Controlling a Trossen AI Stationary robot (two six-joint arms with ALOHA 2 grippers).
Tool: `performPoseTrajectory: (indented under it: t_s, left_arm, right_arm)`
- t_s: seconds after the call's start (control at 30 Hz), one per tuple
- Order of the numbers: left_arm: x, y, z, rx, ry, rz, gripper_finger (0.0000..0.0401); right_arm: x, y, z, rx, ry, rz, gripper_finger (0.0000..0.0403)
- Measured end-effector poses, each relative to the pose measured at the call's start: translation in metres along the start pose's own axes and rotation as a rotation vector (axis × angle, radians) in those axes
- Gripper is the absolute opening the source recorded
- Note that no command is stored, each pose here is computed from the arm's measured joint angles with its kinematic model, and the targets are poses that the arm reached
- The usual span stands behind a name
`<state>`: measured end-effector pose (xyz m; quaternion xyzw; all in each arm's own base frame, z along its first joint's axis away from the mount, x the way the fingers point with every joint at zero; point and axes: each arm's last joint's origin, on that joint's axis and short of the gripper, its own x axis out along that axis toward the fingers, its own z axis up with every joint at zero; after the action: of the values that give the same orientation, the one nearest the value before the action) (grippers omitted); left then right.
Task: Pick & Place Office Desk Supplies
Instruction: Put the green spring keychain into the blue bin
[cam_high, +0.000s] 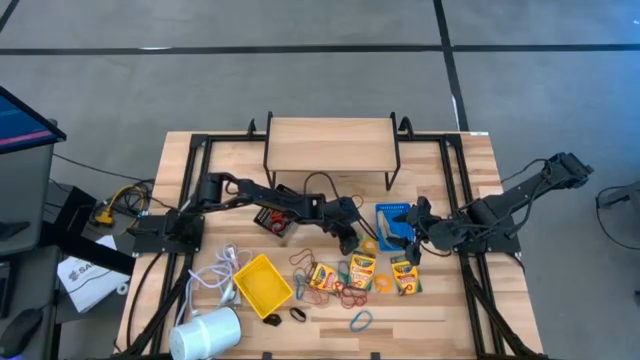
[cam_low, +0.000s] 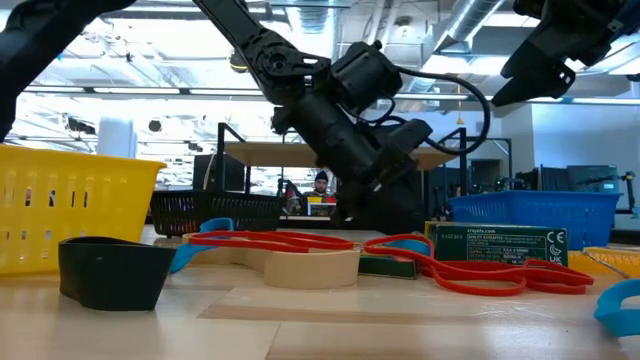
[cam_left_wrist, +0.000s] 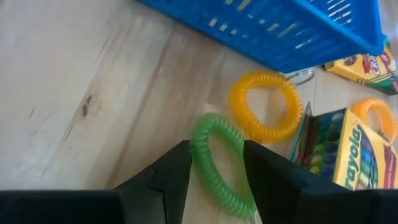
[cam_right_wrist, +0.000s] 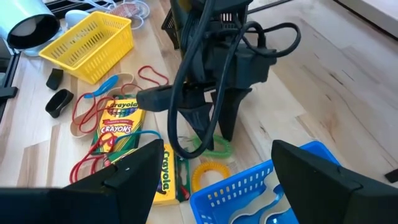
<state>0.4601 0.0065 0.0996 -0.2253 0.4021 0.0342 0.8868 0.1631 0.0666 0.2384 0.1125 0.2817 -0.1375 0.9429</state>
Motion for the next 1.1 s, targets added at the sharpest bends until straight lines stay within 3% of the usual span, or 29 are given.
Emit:
performPoseTrajectory:
  t_s: [0.13, 0.3, 0.43, 0.57, 0.7, 0.77, 0.9, 0.97, 1.1]
  left_arm:
    - [-0.002, -0.001, 0.002, 0.059, -0.007, -0.003, 0.013]
    - [-0.006, -0.001, 0.0, 0.199, 0.025, 0.029, 0.002]
    - [-0.013, -0.01, -0.001, 0.297, 0.031, 0.074, 0.0009]
    - [-0.055, -0.025, 0.011, 0.383, 0.03, 0.177, 0.0005]
    - [-0.135, -0.044, 0.032, 0.423, -0.061, 0.313, 0.0003]
    - [-0.168, -0.043, 0.026, 0.397, -0.04, 0.375, 0.0003]
    - [-0.233, -0.037, 0.009, 0.23, -0.04, 0.429, 0.0002]
    - [-0.245, -0.026, -0.008, 0.155, -0.002, 0.46, 0.0003]
    - [-0.233, 0.002, -0.048, 0.044, 0.132, 0.505, 0.0004]
  right_arm:
    - [0.0, 0.0, 0.0, 0.002, 0.0, 0.0, 0.0295]
    - [0.0, 0.0, 0.0, 0.002, 0.0, 0.0, 0.0295]
    - [0.0, 0.0, 0.0, 0.002, 0.0, -0.001, 0.0295]
    - [0.0, 0.0, -0.001, 0.005, 0.005, -0.005, 0.0295]
    - [0.0, -0.001, -0.001, 0.001, 0.011, -0.009, 0.0295]
    - [0.0, -0.001, -0.002, -0.002, 0.015, -0.012, 0.0295]
    - [0.0, -0.002, -0.003, -0.01, 0.025, -0.02, 0.0295]
    - [0.0, -0.002, -0.003, -0.01, 0.026, -0.019, 0.0295]
    - [0.0, -0.002, -0.003, -0.014, 0.025, -0.02, 0.0295]
